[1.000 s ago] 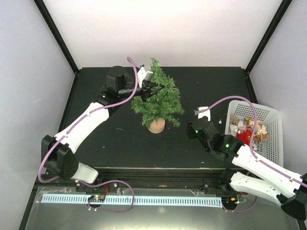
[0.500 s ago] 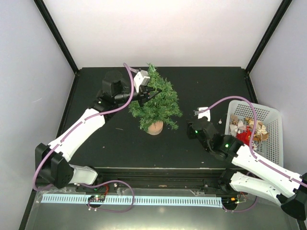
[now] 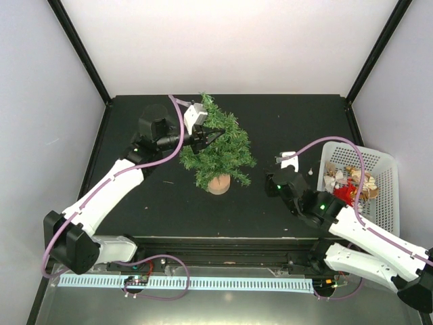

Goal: Decorate the small christmas tree

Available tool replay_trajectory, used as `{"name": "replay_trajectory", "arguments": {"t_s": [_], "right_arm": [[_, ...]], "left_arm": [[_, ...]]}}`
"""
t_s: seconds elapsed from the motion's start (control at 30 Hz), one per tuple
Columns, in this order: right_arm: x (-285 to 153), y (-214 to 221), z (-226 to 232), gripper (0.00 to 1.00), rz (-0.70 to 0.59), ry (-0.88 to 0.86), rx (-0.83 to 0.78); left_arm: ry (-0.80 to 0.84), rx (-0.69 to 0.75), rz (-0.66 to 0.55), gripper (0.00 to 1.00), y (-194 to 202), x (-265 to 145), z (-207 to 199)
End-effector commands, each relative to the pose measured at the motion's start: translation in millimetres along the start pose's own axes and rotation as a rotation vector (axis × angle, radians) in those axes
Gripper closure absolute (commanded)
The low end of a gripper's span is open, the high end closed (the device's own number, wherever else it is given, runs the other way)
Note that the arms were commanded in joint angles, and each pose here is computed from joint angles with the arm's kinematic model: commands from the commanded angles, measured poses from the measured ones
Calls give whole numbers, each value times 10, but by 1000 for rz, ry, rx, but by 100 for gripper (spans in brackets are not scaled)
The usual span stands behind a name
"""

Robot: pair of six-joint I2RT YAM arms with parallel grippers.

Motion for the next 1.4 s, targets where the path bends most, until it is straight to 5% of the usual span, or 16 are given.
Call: {"name": "replay_trajectory", "arguments": {"t_s": [0.0, 0.13, 0.37, 0.4, 0.7, 0.9, 1.1, 1.37], "right_arm": [[-80, -108, -68, 40, -39, 21, 37], [-103, -130, -95, 40, -36, 37, 48], [-181, -183, -149, 40, -64, 41, 62], [-193, -194, -156, 40, -68, 42, 65], [-271, -207, -452, 40, -88, 201, 126], [-15, -60, -983, 41, 106, 387, 278], [109, 37, -1382, 41, 164, 534, 360], [146, 278, -1654, 42, 270, 674, 368]], "left_arm": [[-9, 55, -54, 67, -209, -108, -54], [-28, 65, -54, 60, -226, -139, -31], [-57, 75, -40, 3, -173, -204, -20], [-56, 75, -36, 1, -149, -209, -22], [-156, 94, 64, 1, 192, -454, 40], [-292, 9, 105, 1, 441, -1053, 340], [-421, -46, 180, 1, 717, -1660, 497], [-482, -339, 203, 1, 1196, -2132, 764]]}}
Point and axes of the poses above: each gripper's point midway between its finger pads, its own x axis out along the fingers, its own z axis along the line the jaws close on, y = z × x, the point moved 2 cm from there along -x, back along the fingers, and after that the axes turned 2 degrees about -x, right-handed, at the moved point
